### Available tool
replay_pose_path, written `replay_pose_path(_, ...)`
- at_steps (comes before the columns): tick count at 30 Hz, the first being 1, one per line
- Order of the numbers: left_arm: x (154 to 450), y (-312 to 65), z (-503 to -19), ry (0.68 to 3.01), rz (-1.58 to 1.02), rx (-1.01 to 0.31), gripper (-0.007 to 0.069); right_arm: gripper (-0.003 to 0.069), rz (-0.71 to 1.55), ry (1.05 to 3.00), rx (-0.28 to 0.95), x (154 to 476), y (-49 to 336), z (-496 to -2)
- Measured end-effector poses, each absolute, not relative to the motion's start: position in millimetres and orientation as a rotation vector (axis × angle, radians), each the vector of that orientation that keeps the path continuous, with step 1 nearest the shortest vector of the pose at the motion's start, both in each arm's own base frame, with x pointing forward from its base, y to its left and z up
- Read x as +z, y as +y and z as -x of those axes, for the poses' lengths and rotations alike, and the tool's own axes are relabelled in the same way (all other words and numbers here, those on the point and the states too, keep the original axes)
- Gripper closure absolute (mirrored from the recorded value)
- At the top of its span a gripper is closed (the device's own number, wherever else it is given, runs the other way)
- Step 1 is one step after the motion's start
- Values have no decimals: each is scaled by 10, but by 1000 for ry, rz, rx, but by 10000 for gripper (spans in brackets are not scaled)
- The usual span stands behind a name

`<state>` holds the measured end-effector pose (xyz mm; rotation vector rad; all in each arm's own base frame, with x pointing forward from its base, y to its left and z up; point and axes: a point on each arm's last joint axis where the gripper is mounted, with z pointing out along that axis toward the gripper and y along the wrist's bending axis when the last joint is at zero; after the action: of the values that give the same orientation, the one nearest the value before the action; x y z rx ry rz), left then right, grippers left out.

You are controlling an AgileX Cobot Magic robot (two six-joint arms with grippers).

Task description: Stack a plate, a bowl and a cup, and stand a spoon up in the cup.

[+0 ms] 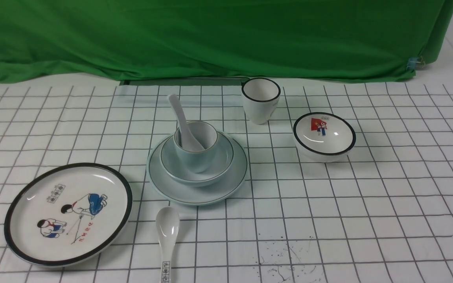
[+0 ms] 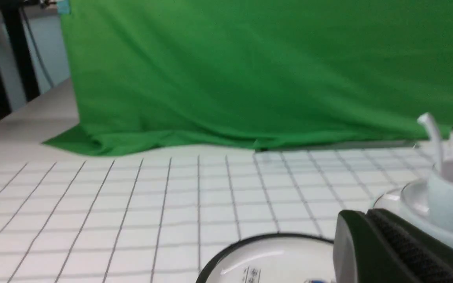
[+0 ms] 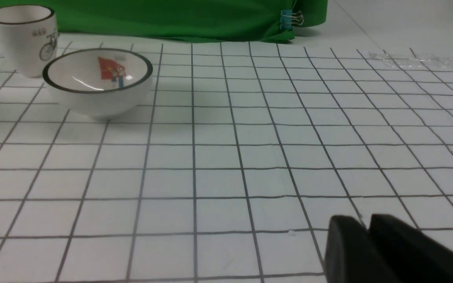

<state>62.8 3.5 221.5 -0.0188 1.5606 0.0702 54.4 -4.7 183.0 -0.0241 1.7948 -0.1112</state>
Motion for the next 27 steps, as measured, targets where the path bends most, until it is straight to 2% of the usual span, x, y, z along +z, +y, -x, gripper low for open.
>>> replay_pose_path(3,2050,42,-600,1591,20,91,657,535,24,1795,-111,1830,-47,-544)
replay_pose_path(10,1911,61,-557,1710,59,119,657,524,24,1796,-111,1829,-47,-544)
replay_pose_path(14,1900,80,-553,1724,75,158,657,510,24,1795,-111,1830,-47,-544)
replay_pose_path(27,1898,80,-553,1726,72,161,657,477,24,1795,-111,1830,-47,-544)
